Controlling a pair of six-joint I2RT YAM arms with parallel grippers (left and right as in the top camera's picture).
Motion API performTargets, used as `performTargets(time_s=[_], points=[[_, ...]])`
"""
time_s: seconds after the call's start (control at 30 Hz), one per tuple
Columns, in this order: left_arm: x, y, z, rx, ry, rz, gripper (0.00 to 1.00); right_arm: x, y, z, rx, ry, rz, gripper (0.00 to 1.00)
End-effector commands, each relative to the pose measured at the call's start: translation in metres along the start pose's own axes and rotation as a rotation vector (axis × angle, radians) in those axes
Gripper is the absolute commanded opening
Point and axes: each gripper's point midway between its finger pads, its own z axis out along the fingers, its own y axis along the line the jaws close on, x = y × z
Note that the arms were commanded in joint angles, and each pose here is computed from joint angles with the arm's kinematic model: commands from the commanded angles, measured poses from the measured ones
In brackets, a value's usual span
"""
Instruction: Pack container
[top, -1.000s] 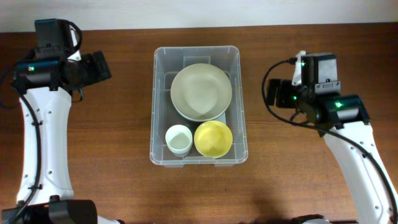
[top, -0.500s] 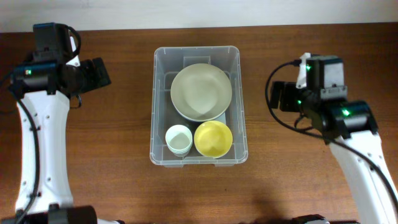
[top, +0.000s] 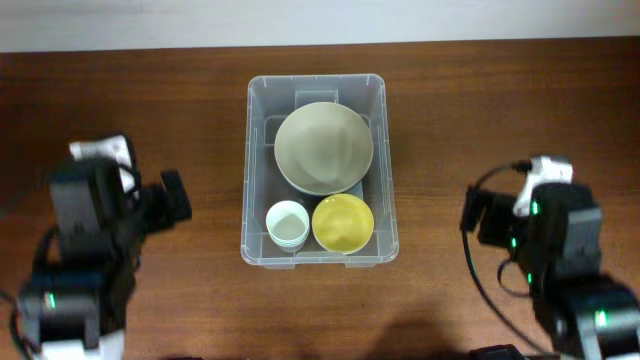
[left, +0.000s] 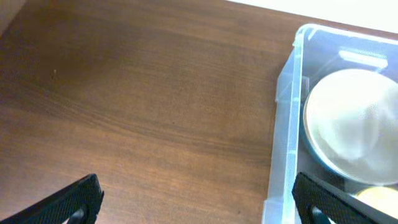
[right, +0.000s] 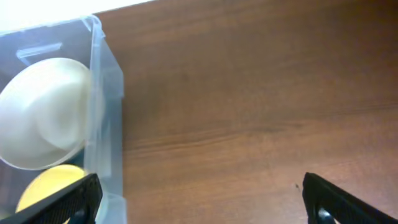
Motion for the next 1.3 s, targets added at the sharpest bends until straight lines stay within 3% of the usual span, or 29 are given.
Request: performTargets(time_s=[0.0,0.23,1.17,1.27], points=[[0.036,0.01,-0.011,-0.006,-0.054,0.013,1.0,0.028,-0.015,-0.006,0.026,-0.051,0.021,0.99],[0.075,0.017,-0.025,0.019,-0.132,-0.036,1.0,0.059,-0.025,-0.012,0.008,-0.108,0.032,0.99],[0.078,0.018,-0.027,0.021,-0.136,-0.036,1.0,0.069,-0.023,-0.011,-0.016,-0.083,0.019,0.99],[0.078,0.018,-0.027,0.021,-0.136,-0.036,1.0,0.07,-0.013,-0.004,-0.071,-0.14,-0.068,0.99]])
